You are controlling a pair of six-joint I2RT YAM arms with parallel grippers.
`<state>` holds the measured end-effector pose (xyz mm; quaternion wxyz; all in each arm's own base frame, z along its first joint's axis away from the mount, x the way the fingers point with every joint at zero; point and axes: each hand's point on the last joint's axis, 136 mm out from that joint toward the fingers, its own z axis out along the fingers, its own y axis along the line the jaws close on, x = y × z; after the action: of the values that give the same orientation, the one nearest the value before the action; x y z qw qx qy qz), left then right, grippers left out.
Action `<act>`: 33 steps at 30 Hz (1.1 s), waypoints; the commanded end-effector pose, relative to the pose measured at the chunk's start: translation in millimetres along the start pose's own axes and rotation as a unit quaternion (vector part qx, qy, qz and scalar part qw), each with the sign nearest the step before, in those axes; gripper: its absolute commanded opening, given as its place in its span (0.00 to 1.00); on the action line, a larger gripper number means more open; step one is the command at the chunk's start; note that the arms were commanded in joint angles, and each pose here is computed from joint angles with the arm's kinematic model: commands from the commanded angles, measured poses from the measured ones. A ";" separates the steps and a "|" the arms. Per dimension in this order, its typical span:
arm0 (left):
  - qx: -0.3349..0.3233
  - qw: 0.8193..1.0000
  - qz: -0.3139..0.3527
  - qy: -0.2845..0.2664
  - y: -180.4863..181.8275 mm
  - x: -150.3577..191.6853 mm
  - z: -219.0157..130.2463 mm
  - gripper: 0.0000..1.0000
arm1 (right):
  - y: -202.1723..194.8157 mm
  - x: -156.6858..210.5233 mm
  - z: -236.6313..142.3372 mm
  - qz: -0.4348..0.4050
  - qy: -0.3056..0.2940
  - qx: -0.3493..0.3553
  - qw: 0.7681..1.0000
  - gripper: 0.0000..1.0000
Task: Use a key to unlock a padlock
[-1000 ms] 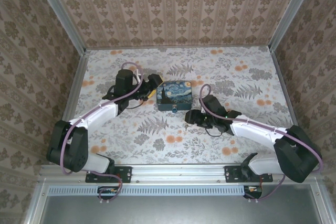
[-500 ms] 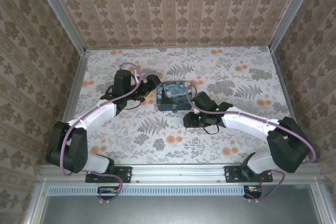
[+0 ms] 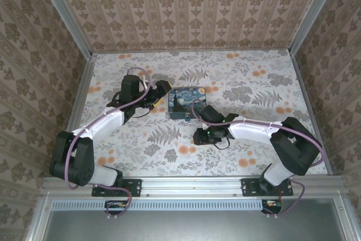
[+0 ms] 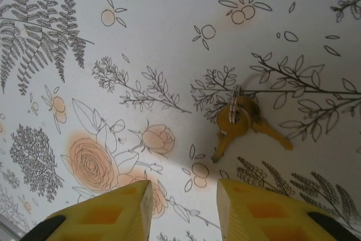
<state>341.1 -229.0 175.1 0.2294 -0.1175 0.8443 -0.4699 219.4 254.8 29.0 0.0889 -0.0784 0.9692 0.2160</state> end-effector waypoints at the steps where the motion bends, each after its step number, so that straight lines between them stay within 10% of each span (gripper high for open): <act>1: 0.007 1.000 0.015 -0.005 -5.6 -1.6 -7.3 0.97 | 3.4 0.7 7.7 0.007 0.006 -0.009 1.000 0.36; 33: 0.004 1.000 0.015 -0.008 -3.1 -1.0 -10.2 0.98 | 58.1 -58.2 -20.2 -0.035 -0.042 -0.063 0.997 0.33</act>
<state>341.3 -226.0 178.7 0.2342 -0.1179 0.8429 -0.4699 268.0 310.5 68.1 0.1248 -0.1032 0.9489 0.2707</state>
